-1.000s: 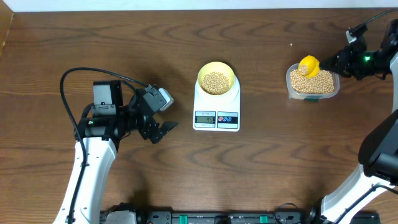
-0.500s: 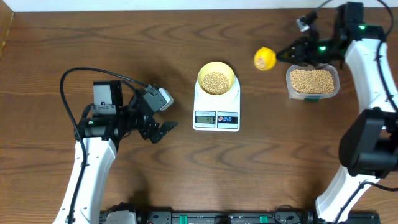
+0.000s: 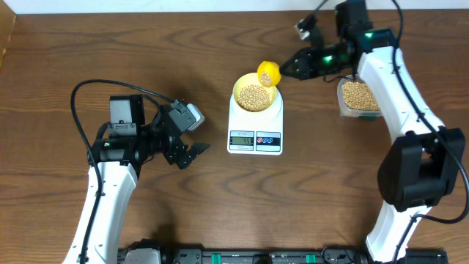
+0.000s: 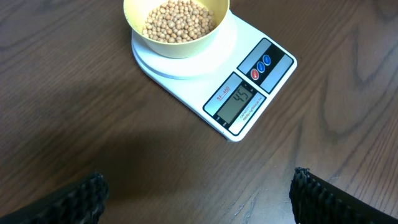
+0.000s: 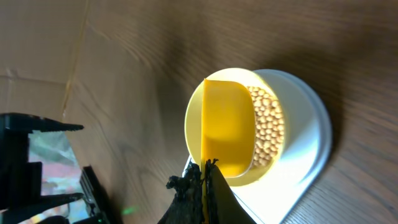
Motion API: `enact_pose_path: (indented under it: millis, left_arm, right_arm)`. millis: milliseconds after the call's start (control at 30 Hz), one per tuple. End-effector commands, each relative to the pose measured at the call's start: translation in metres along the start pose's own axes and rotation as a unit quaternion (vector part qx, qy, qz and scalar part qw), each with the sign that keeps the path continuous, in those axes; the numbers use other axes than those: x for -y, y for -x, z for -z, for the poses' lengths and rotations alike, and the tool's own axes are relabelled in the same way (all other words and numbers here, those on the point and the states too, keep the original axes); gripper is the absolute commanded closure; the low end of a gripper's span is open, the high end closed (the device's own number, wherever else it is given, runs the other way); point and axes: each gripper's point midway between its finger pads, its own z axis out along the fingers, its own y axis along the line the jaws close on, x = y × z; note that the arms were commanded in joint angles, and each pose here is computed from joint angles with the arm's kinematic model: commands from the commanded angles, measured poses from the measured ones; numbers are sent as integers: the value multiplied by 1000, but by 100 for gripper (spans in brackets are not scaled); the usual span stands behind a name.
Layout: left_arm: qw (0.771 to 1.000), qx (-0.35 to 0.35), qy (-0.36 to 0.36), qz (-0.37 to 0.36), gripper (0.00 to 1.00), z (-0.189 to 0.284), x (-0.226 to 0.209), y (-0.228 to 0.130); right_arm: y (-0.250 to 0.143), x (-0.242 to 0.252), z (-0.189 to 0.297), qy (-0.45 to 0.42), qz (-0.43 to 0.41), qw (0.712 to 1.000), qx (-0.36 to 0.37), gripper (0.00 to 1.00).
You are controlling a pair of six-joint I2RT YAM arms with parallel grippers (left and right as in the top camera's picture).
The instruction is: Scoop item into bowl and weigh 50g on scale
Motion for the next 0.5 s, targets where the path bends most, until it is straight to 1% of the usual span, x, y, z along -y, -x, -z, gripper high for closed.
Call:
enact_pose_path:
  millis: [0,267,467]
  left_arm:
    - [1000,7,-3,1,5,2,2,1]
    - [1000,7,-3,1,5,2,2,1]
    - [1000,7,-3,1,5,2,2,1]
  right_arm:
    - [5,-12,-7,-16,30,999,0,99]
    - [-2,-16,-27,-72,90,993,-20,99]
    - [8,-20,-27,-105,114,988,-11,99]
